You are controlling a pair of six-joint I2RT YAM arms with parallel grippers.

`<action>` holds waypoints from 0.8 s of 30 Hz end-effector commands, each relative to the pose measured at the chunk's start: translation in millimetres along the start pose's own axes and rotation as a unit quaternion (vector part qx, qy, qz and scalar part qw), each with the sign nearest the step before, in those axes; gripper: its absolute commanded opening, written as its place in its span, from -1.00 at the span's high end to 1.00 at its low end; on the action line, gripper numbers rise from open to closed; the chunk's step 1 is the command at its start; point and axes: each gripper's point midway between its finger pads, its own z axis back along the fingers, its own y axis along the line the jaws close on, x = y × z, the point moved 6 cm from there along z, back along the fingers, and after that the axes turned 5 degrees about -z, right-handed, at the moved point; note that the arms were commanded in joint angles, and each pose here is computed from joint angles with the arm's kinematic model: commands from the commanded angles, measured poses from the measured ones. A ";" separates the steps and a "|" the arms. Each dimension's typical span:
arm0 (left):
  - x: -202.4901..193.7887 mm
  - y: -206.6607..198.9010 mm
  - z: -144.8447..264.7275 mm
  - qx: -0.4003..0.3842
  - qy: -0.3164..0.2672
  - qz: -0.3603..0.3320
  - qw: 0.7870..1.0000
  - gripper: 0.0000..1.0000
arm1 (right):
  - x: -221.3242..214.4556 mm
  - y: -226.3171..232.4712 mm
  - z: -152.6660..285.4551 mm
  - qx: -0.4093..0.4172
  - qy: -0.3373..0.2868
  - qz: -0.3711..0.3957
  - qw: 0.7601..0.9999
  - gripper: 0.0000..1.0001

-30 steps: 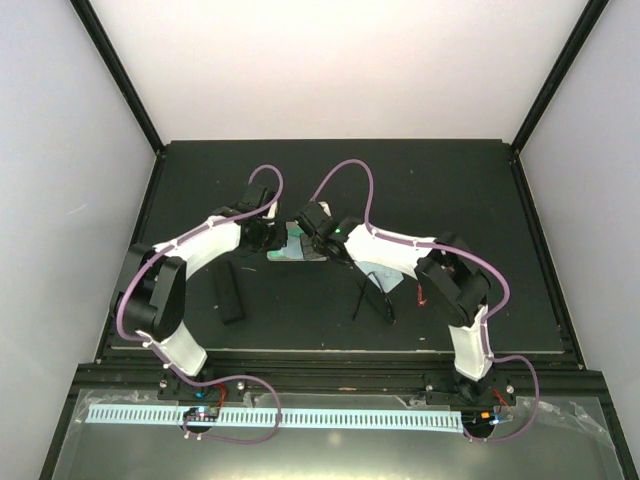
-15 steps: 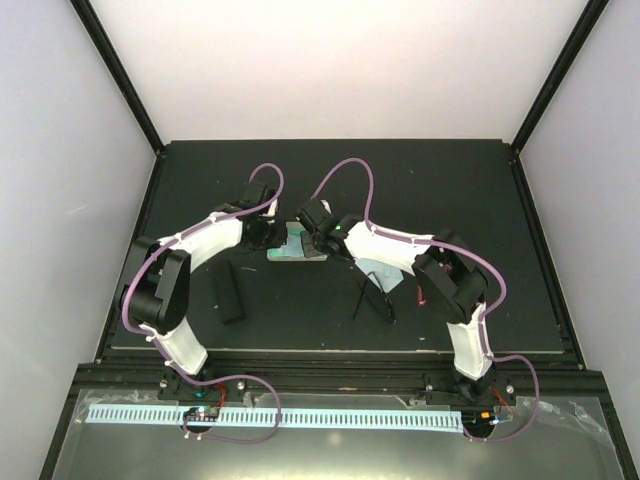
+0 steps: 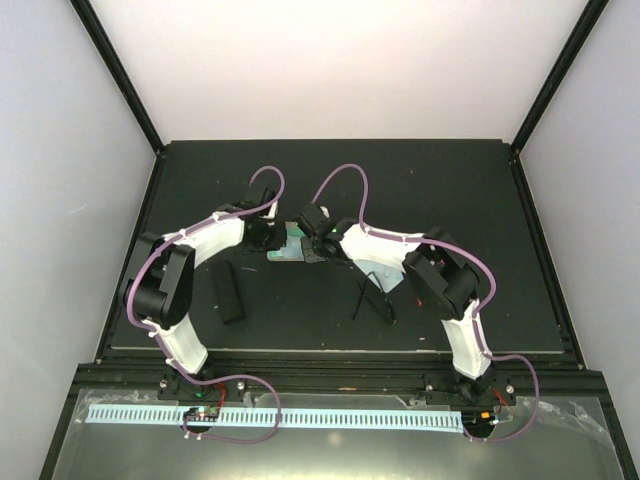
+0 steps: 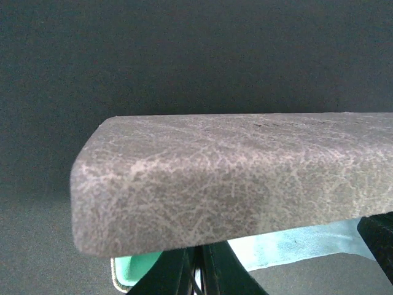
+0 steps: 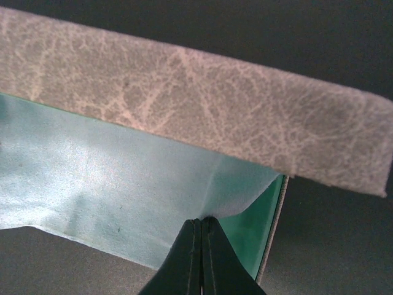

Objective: Organize the sunglasses
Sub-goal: Place the glasses cleaning cloth in the sunglasses case.

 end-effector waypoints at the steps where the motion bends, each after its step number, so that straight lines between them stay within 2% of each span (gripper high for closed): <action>1: 8.0 2.7 0.2 0.009 -0.008 -0.003 1.000 0.97 | 4.2 0.1 -2.1 -0.006 -0.006 -0.005 1.000 0.93; 6: 8.3 4.3 -0.6 0.013 -0.008 -0.002 1.000 0.97 | 6.7 -5.7 2.4 -0.029 -0.015 -0.005 0.999 0.60; 11: 7.3 4.8 -2.9 0.014 -0.005 -0.002 1.000 0.97 | 15.3 -9.6 18.7 -0.038 -0.038 0.003 0.999 0.46; 24: 3.0 9.8 -6.1 0.026 0.000 0.003 1.000 0.97 | 9.5 8.2 1.8 0.020 -0.009 0.021 1.000 0.60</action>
